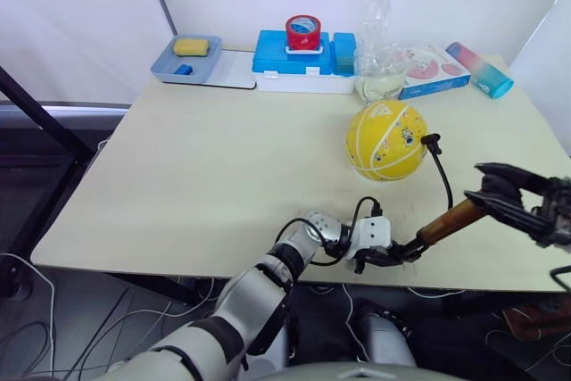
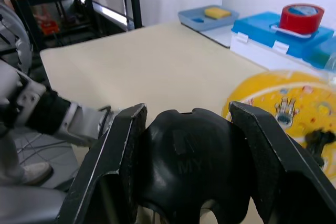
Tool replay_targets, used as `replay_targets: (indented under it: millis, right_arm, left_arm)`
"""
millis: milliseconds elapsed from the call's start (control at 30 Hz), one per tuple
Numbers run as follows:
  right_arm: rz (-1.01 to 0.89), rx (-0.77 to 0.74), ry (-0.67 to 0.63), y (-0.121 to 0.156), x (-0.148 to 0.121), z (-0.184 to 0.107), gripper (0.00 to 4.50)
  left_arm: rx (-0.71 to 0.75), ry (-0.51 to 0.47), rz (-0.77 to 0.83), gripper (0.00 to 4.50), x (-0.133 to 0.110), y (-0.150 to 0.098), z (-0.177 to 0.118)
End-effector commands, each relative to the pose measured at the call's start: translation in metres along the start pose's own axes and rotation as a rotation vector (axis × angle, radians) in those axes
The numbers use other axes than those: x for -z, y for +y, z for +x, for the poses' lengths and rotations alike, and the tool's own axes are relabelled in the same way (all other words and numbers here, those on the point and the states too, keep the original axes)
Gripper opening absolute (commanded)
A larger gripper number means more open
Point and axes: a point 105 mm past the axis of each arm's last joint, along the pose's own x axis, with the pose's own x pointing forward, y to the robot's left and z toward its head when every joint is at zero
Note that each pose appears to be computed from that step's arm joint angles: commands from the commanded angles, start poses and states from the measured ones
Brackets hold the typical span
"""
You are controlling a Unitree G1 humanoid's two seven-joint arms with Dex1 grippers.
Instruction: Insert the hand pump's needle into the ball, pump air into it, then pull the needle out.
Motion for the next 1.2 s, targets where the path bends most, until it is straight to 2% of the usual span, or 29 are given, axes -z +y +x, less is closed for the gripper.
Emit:
replay_targets:
  millis: [33,167,267,433,533,700,867,967,1100,1200]
  right_arm:
    - [-0.073,0.009,-0.087,0.0,-0.041,-0.006,2.01]
    - [-0.082,0.007,-0.089,-0.002,-0.054,-0.008,2.01]
    - [-0.048,-0.015,-0.052,0.003,-0.047,-0.005,2.01]
    - [-0.019,-0.024,0.044,0.006,-0.013,0.004,2.01]
    - [0.001,-0.021,0.122,0.007,0.027,0.012,2.01]
    - [0.008,-0.002,0.184,0.007,0.073,0.019,2.01]
    - [-0.016,0.017,0.196,0.008,0.101,0.026,2.01]
    - [-0.046,0.021,0.167,0.009,0.103,0.031,2.01]
    - [-0.062,0.032,0.089,0.009,0.09,0.033,2.01]
    - [-0.057,0.025,0.084,0.013,0.087,0.03,2.01]
  left_arm:
    - [0.06,0.038,-0.052,1.0,0.013,-0.019,0.01]
    - [0.061,0.037,-0.052,1.0,0.013,-0.019,0.011]
    - [0.057,0.037,-0.061,1.0,0.013,-0.019,0.011]
    - [0.053,0.037,-0.064,1.0,0.012,-0.018,0.011]
    - [0.046,0.037,-0.065,1.0,0.011,-0.016,0.011]
    - [0.04,0.028,-0.08,1.0,0.01,-0.015,0.012]
    - [0.039,0.011,-0.104,1.0,0.007,-0.014,0.012]
    - [0.042,-0.012,-0.11,1.0,0.002,-0.012,0.012]
    - [0.025,-0.045,-0.082,1.0,-0.007,-0.006,0.011]
    - [0.043,-0.075,-0.07,1.0,-0.014,-0.004,0.009]
